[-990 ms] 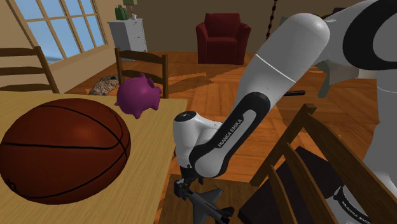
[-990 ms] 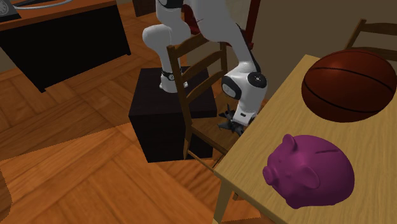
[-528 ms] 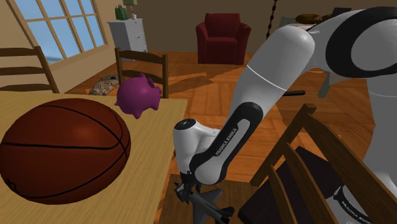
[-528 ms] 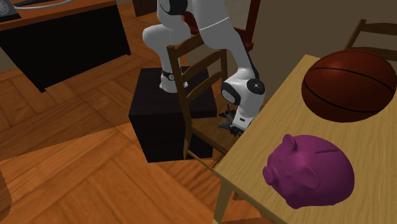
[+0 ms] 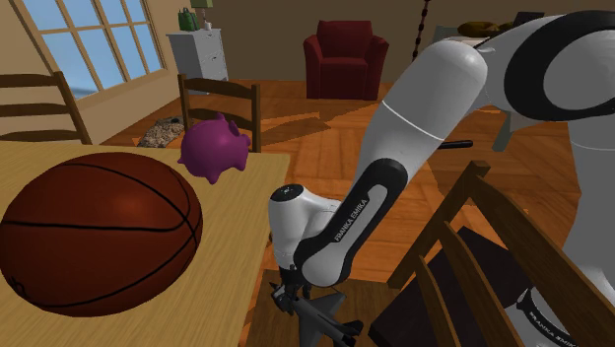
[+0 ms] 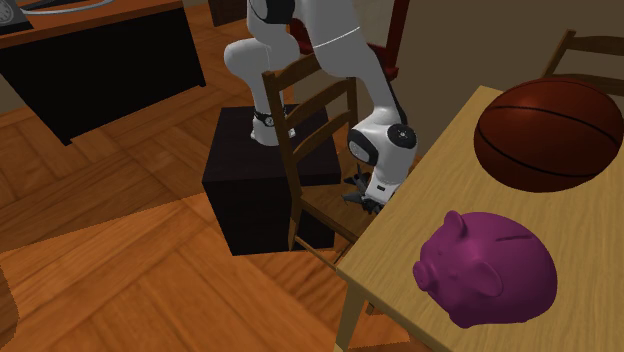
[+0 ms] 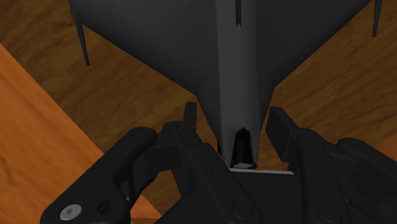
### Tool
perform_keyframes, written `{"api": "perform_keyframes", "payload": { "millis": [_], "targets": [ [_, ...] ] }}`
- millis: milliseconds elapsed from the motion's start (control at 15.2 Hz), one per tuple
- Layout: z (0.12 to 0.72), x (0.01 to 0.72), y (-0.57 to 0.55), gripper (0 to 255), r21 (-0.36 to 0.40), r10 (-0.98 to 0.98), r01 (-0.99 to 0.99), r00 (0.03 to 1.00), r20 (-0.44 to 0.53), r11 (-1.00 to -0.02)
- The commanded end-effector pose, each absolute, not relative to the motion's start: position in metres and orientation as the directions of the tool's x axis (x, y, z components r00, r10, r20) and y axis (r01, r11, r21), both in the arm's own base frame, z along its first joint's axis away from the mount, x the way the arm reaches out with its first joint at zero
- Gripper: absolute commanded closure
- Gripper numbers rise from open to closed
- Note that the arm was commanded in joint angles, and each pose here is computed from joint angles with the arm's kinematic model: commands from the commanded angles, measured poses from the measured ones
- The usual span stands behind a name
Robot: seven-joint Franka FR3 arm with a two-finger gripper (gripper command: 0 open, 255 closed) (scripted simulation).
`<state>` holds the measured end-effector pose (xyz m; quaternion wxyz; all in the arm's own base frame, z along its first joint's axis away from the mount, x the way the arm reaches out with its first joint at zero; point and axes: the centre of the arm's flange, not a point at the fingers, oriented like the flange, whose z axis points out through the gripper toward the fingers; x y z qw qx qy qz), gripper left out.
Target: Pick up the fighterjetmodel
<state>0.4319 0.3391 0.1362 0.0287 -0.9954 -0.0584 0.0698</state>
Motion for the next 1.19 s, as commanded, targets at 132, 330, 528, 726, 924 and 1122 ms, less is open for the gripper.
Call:
{"api": "perform_keyframes", "payload": {
  "millis": [132, 330, 528, 726, 924, 1122],
  "targets": [
    [0.146, 0.432, 0.339, 255, -0.064, 0.12, 0.112, 0.983, -0.138, -0.992],
    [0.162, 0.432, 0.339, 255, -0.064, 0.12, 0.112, 0.983, -0.138, -0.992],
    [0.178, 0.432, 0.339, 255, -0.064, 0.12, 0.112, 0.983, -0.138, -0.992],
    [0.194, 0.432, 0.339, 255, -0.064, 0.12, 0.112, 0.983, -0.138, -0.992],
    [0.21, 0.432, 0.339, 255, -0.064, 0.12, 0.112, 0.983, -0.138, -0.992],
    [0.216, 0.432, 0.339, 255, -0.064, 0.12, 0.112, 0.983, -0.138, -0.992]
  ]
}}
